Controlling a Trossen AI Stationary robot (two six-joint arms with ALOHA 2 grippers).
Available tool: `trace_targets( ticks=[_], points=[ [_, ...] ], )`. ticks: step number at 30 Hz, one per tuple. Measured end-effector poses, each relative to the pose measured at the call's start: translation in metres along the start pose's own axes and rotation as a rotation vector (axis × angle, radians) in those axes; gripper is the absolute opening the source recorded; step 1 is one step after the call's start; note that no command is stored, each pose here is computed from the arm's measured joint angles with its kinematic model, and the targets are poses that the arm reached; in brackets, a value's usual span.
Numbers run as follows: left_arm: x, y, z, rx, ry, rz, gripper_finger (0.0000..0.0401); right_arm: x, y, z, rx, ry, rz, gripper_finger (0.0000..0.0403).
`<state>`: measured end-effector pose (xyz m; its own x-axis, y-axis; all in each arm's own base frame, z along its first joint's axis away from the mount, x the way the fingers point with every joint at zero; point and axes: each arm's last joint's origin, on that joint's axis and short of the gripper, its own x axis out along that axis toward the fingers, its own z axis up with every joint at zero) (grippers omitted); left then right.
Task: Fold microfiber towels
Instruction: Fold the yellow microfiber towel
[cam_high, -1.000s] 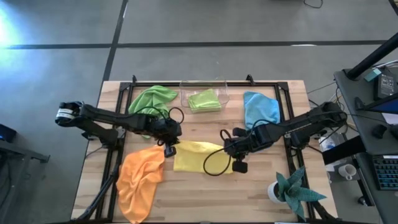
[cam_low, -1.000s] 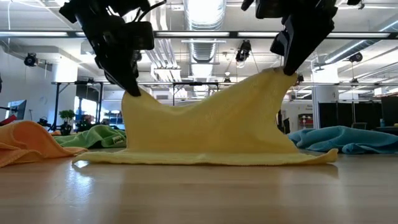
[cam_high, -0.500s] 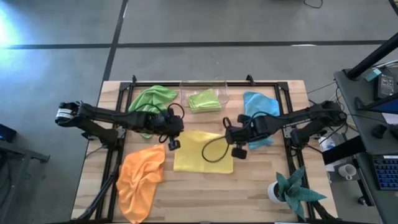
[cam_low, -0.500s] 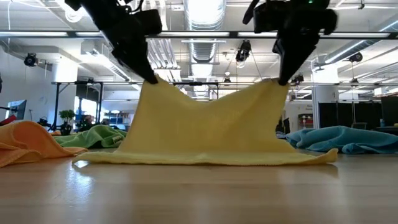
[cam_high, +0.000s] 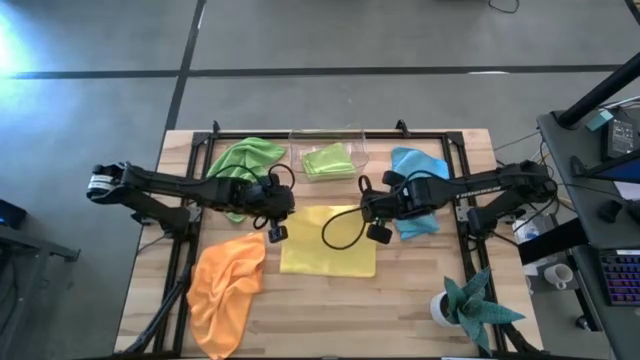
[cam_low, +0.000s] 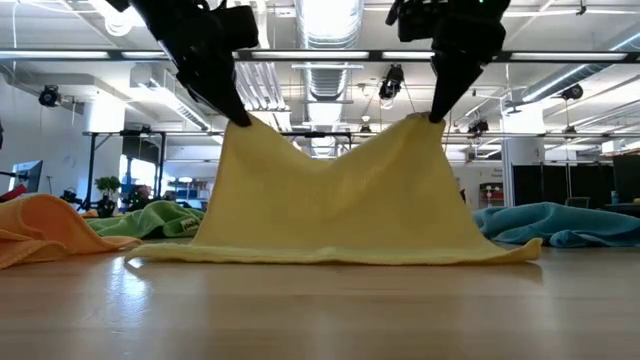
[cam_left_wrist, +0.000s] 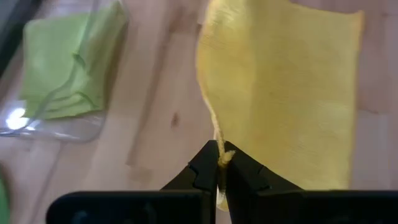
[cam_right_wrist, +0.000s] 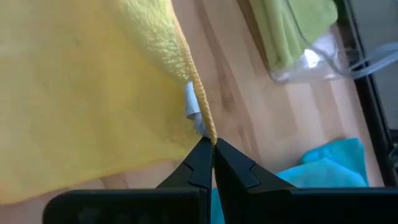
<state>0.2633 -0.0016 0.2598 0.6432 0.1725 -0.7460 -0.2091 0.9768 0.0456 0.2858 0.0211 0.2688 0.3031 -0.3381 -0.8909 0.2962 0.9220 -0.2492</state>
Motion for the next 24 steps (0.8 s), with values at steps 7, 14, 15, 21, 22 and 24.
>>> trace_targets(
  ticks=[7,14,15,21,22,24],
  points=[
    [-0.001,0.000,-0.009,0.015,0.079,-0.015,0.0003,0.008,0.008,-0.011,-0.012,0.041,0.015,0.0008],
    [0.003,-0.002,-0.015,0.023,0.128,-0.080,0.0003,0.017,0.023,-0.022,-0.039,0.051,0.087,0.0008],
    [0.004,-0.002,-0.015,0.023,0.134,-0.087,0.0003,0.019,0.026,-0.023,-0.032,0.044,0.110,0.0008],
    [0.008,-0.008,-0.017,0.026,0.157,-0.153,0.0003,0.026,0.043,-0.032,0.007,0.009,0.169,0.0008],
    [0.009,-0.010,-0.017,0.028,0.163,-0.176,0.0003,0.026,0.045,-0.033,0.013,0.006,0.173,0.0008],
    [0.012,-0.015,-0.019,0.035,0.184,-0.219,0.0003,0.027,0.048,-0.036,0.025,0.003,0.185,0.0009]
  ],
)
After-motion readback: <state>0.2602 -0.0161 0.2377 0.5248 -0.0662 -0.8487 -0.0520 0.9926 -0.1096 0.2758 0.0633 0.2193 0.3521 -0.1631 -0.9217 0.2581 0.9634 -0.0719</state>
